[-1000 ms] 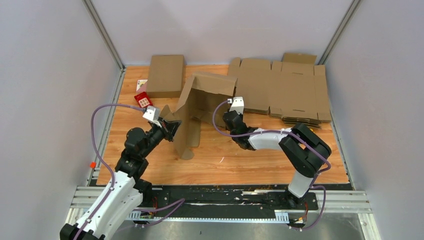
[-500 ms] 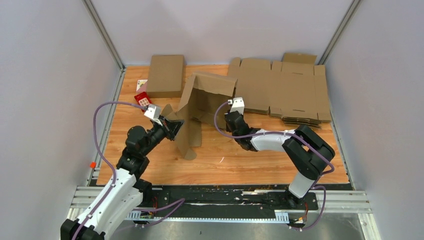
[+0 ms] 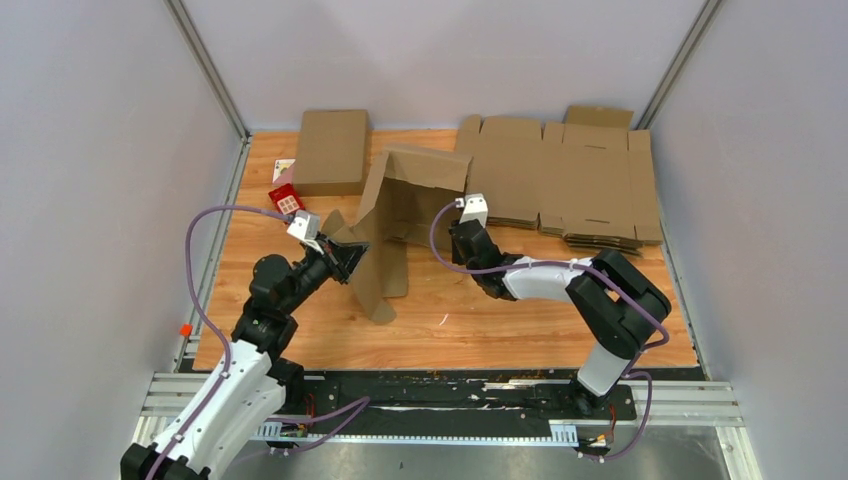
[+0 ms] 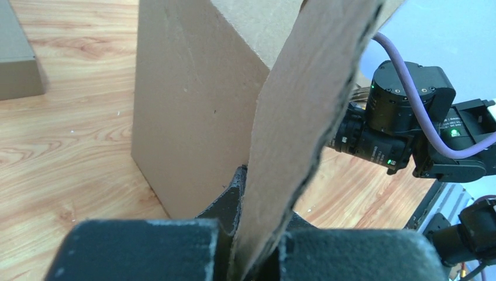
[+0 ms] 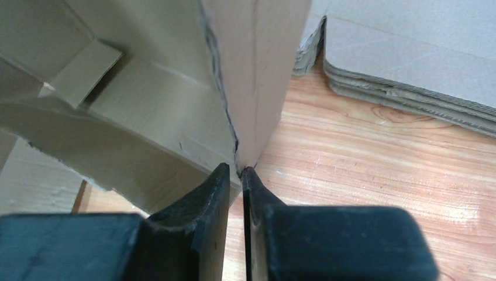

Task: Fold the paper box

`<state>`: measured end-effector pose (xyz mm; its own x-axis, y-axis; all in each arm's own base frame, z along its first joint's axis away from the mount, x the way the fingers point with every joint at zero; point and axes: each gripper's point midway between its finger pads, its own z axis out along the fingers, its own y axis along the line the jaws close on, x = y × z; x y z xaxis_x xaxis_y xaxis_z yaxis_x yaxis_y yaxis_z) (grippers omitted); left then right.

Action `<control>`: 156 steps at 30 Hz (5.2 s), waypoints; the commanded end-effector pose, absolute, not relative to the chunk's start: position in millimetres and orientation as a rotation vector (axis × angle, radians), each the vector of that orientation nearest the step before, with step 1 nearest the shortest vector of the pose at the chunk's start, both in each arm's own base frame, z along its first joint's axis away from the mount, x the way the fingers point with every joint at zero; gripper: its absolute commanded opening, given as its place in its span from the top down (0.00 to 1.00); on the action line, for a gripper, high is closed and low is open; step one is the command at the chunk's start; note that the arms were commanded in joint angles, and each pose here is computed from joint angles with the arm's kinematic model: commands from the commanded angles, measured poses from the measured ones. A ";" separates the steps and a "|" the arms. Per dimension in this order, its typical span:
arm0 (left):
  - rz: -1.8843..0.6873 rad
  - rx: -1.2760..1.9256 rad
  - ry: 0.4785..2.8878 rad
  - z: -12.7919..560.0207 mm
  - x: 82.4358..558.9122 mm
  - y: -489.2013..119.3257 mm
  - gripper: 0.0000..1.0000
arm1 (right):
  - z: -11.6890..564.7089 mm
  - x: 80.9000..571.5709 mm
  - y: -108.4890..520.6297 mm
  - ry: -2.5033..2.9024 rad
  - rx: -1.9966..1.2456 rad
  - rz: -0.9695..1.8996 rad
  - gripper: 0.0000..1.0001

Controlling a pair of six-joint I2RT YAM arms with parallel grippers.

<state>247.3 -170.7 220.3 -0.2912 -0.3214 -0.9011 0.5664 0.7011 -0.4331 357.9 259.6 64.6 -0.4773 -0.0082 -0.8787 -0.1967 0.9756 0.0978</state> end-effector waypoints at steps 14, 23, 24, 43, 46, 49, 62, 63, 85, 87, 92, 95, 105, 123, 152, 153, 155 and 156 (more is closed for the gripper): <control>-0.821 0.250 1.790 196.3 238.8 -167.1 1.00 | 68.5 357.4 256.8 2.065 -0.254 0.242 0.78; -0.812 0.258 1.802 194.5 244.8 -169.0 1.00 | 73.9 371.3 250.2 2.079 -0.243 0.312 0.70; -0.811 0.256 1.804 193.7 246.0 -169.2 1.00 | 74.9 372.8 248.8 2.078 -0.235 0.312 0.70; -0.818 0.258 1.803 193.9 254.1 -173.3 1.00 | 133.1 364.8 214.9 1.953 -0.161 0.346 0.24; -0.819 0.256 1.801 194.8 254.6 -173.4 1.00 | 140.2 364.9 197.4 1.916 -0.113 0.373 0.08; -0.819 0.255 1.800 195.2 254.6 -173.3 1.00 | 141.5 371.1 177.0 1.903 -0.083 0.397 0.00; -0.840 0.264 1.792 197.5 255.2 -177.0 1.00 | 136.4 419.1 214.5 1.787 -0.403 0.599 0.00; -0.839 0.264 1.792 197.3 255.4 -177.0 1.00 | 134.7 423.3 217.1 1.795 -0.409 0.605 0.00; -0.872 0.280 1.797 197.6 253.1 -181.7 1.00 | 106.0 374.1 247.2 1.820 -0.655 0.771 0.00; -0.894 0.283 1.795 200.0 249.6 -183.4 1.00 | 104.7 367.6 247.3 1.825 -0.657 0.757 0.00; -0.924 0.268 1.789 211.9 235.8 -181.0 1.00 | 116.6 352.1 244.3 1.800 -0.615 0.748 0.00; -0.925 0.253 1.776 219.1 228.8 -177.3 1.00 | 125.7 344.9 245.1 1.775 -0.624 0.728 0.00; -0.858 0.242 1.823 207.4 241.4 -173.2 1.00 | 113.7 364.8 251.8 1.787 -0.691 0.657 0.00; -0.855 0.260 1.816 203.7 255.5 -179.3 1.00 | 84.4 381.9 242.6 1.867 -0.758 0.453 0.00; -0.858 0.241 1.840 193.5 261.3 -181.0 1.00 | 46.8 423.6 210.2 2.083 -0.345 0.044 0.29; -0.861 0.239 1.840 193.6 261.0 -181.0 1.00 | 43.1 421.6 213.7 2.089 -0.340 0.013 0.29; -0.861 0.236 1.845 191.8 260.1 -180.6 1.00 | 32.4 417.9 216.2 2.107 -0.339 -0.063 0.29; -0.863 0.233 1.848 191.2 259.3 -180.4 1.00 | 27.9 416.7 217.4 2.114 -0.341 -0.101 0.29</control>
<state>268.6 -179.4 219.3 -0.3301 -0.2406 -0.9128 0.5688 0.7209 -0.3958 425.7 221.4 56.2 -0.4250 -0.2467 -0.8709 -0.3077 0.9442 -0.1173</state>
